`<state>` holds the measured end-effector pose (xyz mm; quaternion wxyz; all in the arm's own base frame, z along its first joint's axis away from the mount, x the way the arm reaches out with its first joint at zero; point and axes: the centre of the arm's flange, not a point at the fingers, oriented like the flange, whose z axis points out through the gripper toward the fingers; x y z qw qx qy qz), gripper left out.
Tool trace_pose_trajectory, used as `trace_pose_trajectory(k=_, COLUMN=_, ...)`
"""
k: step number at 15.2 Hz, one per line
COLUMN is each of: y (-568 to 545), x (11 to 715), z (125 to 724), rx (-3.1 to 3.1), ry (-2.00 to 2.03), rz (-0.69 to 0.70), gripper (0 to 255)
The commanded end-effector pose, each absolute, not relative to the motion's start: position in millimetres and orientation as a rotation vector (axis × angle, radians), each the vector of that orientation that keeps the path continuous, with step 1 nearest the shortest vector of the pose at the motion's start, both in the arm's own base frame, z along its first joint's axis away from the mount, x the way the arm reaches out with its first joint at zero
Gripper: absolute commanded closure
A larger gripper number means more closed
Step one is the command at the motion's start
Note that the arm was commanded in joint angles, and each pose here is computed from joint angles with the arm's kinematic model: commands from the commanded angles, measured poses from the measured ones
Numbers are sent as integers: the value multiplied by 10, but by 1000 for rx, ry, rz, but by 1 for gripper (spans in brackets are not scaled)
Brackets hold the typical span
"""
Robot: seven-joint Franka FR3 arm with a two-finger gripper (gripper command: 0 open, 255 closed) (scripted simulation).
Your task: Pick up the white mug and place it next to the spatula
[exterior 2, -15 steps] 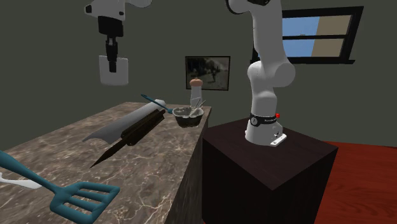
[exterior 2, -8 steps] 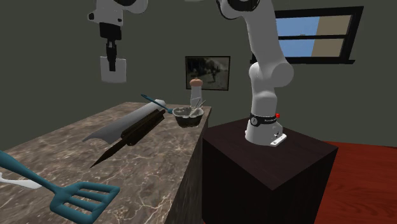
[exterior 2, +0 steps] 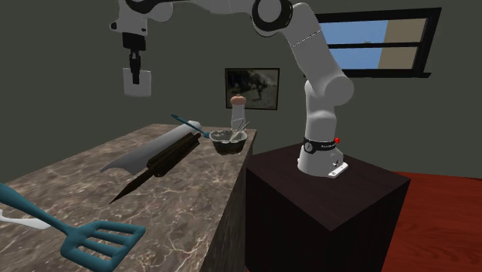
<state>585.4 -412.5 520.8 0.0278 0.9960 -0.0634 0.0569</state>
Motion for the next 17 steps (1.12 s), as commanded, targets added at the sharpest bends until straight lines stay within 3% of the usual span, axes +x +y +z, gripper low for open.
trace_pose_trajectory(k=1, y=-4256, x=5832, z=5143, rx=3075, ry=-194, rz=177, gripper=255)
trace_pose_trajectory(k=17, y=-4256, x=5832, z=4298, rx=3075, ry=-194, rz=177, gripper=255)
